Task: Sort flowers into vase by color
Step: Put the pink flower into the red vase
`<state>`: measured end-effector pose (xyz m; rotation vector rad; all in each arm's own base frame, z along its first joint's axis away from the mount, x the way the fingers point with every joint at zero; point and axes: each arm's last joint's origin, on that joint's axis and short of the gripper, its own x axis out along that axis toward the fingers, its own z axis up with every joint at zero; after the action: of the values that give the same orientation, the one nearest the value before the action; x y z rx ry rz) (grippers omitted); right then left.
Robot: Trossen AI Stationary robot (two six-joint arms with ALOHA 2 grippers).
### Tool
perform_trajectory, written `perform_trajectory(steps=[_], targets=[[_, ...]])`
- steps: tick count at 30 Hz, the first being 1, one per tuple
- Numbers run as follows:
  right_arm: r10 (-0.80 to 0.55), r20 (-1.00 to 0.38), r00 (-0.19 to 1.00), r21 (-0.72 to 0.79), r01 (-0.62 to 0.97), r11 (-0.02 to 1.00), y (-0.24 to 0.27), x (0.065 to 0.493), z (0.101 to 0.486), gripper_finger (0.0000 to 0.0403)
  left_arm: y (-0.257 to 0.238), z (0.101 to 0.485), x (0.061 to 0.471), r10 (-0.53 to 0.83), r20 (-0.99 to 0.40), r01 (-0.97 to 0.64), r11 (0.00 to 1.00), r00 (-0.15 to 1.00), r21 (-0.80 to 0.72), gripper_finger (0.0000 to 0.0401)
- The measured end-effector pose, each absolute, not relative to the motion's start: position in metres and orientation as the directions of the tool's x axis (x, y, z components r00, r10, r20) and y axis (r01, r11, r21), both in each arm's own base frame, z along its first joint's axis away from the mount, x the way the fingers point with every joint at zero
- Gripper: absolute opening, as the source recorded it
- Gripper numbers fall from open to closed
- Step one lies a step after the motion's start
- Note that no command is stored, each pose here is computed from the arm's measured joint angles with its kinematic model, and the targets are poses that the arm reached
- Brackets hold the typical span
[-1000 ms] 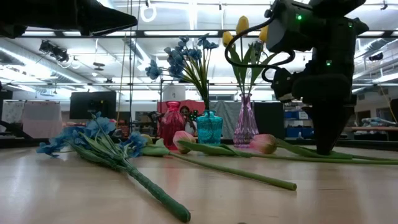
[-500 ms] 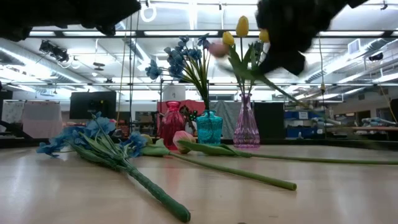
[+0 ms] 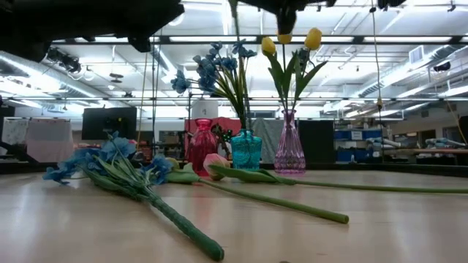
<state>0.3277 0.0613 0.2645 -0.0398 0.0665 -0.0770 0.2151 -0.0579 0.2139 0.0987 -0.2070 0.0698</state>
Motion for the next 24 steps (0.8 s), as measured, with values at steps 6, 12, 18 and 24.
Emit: perform_trajectory(steps=[6,12,18,24], targets=[[-0.089,-0.043,0.995,-0.072,0.086,0.994,0.053,0.341,0.269,0.001,-0.062,0.211,0.242,0.073,0.116,-0.087,0.989,0.991,0.122,0.0142],[-0.074,-0.059,0.996,-0.088,0.068,0.994,0.051,0.346,0.279,0.0011,-0.06,0.207,0.255,0.189,0.084,-0.198,0.974,0.978,0.114,0.0142],[-0.058,-0.076,0.995,-0.092,0.051,0.994,0.052,0.346,0.277,0.0011,-0.06,0.209,0.26,0.2,0.094,-0.207,0.975,0.975,0.078,0.0142],[-0.049,-0.072,0.996,-0.109,0.041,0.993,0.053,0.35,0.272,0.0011,-0.062,0.21,0.27,0.149,0.108,-0.157,0.985,0.983,0.073,0.0142]])
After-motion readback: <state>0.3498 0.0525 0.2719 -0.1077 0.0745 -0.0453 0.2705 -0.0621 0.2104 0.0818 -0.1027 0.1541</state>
